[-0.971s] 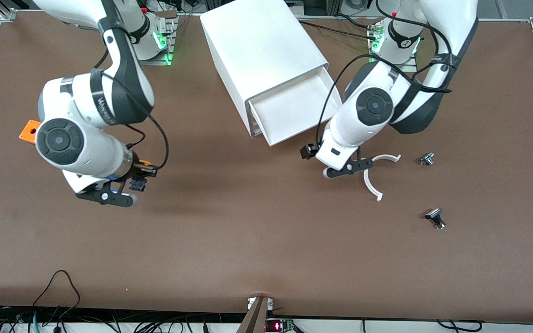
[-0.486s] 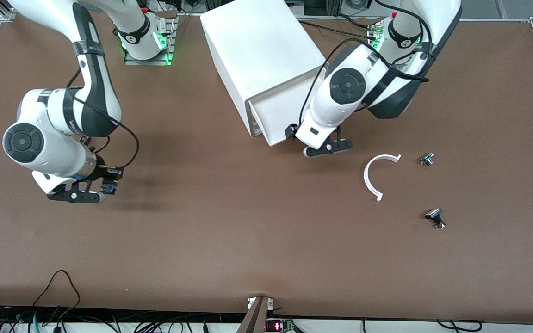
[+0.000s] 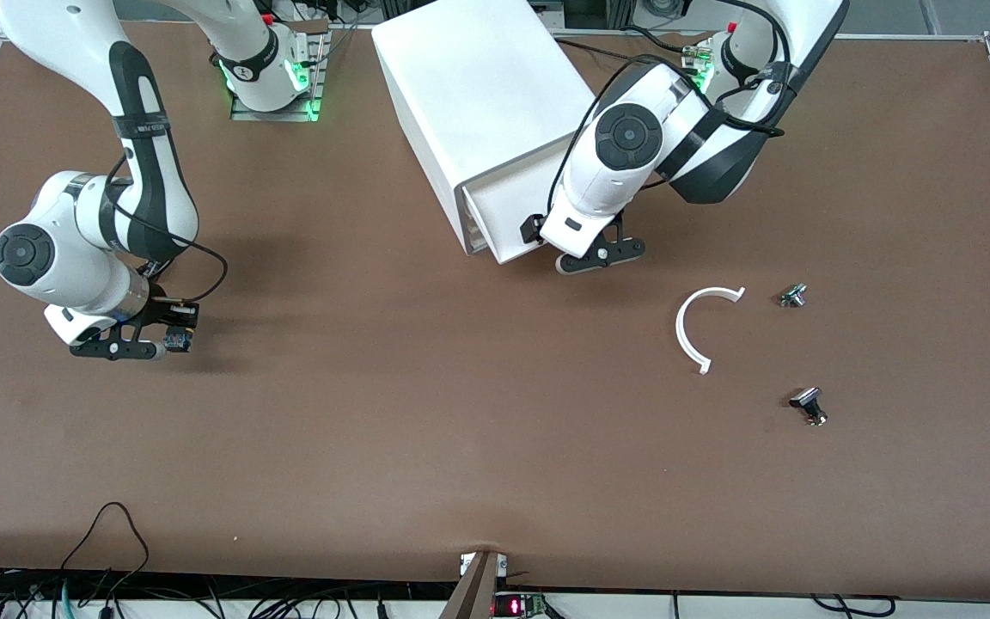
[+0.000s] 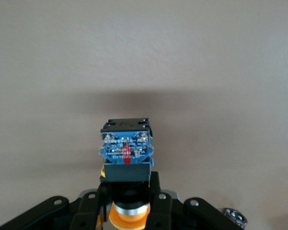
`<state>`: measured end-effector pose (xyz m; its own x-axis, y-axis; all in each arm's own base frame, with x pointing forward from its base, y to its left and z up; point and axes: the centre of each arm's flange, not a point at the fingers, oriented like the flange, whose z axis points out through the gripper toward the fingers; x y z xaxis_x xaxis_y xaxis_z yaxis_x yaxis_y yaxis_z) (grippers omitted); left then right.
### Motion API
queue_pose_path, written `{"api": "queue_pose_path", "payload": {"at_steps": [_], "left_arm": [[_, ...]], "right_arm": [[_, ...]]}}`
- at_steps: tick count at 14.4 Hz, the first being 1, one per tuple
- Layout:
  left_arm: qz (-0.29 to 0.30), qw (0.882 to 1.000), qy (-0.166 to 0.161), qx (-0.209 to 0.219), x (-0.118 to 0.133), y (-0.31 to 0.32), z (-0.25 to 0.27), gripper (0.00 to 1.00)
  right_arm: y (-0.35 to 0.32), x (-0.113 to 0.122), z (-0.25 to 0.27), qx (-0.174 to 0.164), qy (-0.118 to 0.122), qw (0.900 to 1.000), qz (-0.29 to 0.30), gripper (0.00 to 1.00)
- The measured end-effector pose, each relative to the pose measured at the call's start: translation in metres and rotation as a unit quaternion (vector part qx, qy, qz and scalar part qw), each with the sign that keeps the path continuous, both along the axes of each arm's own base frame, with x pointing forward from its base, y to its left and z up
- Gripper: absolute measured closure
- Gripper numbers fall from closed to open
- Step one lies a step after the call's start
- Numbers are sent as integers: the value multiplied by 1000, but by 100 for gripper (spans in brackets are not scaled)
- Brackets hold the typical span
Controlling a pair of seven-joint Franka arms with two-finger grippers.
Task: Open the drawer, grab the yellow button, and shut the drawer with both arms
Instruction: 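Push the drawer shut with the left gripper while the right gripper carries the button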
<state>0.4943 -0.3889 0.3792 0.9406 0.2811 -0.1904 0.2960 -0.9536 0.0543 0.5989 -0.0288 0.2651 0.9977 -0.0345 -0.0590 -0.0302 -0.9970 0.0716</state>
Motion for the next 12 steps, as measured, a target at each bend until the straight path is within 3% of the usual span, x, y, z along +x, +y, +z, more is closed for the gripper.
{"api": "queue_pose_path", "payload": {"at_steps": [8, 12], "left_arm": [[21, 1000, -2, 4, 5, 7, 2, 2], [21, 999, -21, 13, 12, 14, 3, 2]], "right_arm": [[-9, -5, -63, -12, 3, 1000, -20, 67], [-14, -8, -78, 9, 4, 1000, -29, 67]]}}
